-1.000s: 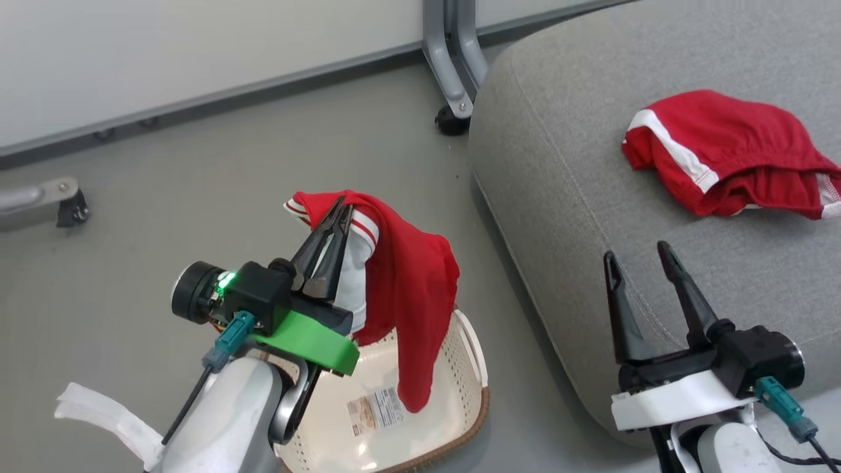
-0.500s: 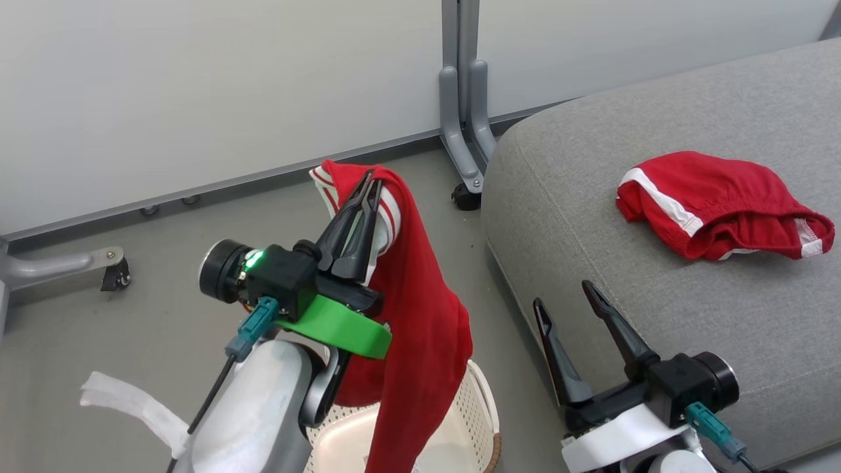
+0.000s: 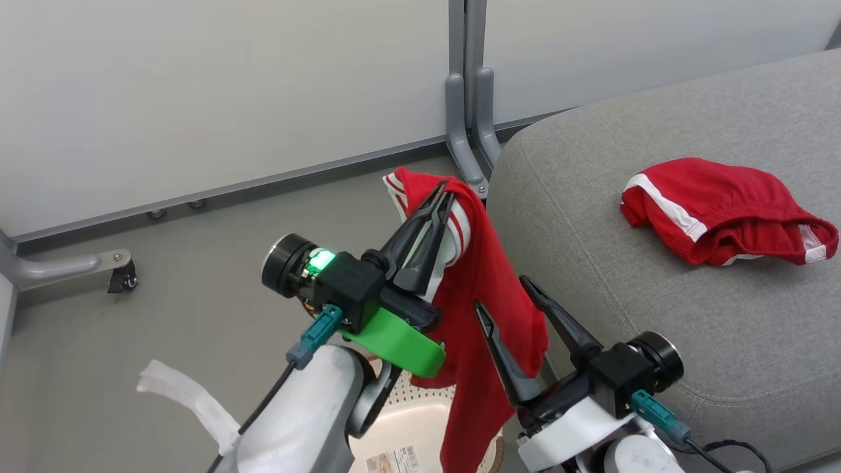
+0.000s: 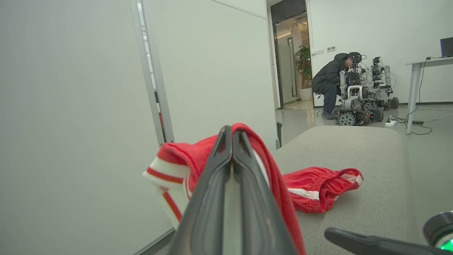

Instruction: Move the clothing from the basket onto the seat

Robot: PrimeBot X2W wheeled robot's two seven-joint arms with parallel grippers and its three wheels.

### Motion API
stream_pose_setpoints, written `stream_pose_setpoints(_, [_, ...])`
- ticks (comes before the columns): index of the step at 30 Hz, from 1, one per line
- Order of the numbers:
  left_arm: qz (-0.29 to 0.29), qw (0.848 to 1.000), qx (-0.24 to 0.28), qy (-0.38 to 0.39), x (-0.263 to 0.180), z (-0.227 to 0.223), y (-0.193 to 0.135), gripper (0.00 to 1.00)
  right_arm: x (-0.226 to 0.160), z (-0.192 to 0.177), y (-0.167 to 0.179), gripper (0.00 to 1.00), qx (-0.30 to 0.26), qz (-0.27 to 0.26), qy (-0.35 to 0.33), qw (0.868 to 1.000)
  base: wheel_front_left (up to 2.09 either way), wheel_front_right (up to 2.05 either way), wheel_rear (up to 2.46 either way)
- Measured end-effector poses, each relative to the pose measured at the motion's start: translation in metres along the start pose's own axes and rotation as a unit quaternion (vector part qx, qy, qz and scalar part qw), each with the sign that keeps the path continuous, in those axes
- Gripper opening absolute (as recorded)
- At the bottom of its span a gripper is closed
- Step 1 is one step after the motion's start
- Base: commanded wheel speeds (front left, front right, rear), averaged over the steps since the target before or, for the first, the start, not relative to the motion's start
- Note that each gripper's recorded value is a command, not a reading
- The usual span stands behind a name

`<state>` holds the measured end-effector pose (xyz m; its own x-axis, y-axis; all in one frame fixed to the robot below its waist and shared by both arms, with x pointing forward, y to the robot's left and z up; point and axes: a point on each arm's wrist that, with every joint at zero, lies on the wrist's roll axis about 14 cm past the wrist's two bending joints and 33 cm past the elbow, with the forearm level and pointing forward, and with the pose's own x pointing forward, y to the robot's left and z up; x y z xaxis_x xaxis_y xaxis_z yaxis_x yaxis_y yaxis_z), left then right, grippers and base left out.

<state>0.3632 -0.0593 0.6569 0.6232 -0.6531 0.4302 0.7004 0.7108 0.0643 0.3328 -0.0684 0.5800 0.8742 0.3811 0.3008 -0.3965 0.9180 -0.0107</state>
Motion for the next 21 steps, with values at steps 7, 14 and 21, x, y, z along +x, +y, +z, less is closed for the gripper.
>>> stream_pose_setpoints(7, [-0.04,0.999,0.0,-0.01,0.004,0.008,-0.026,0.0,0.005,-0.004,-0.019,1.0,-0.024,-0.019,0.008,1.0,0.0,0.0,0.0])
stream_pose_setpoints(14, [-0.044,0.999,0.006,-0.027,0.006,0.022,-0.031,0.0,0.004,-0.021,-0.02,1.0,-0.023,-0.017,0.035,0.999,0.0,0.0,0.0])
stream_pose_setpoints(21, [-0.03,0.999,0.02,-0.015,0.001,0.016,-0.016,0.0,0.006,-0.032,-0.008,0.0,-0.011,0.0,0.05,0.999,0.0,0.0,0.0])
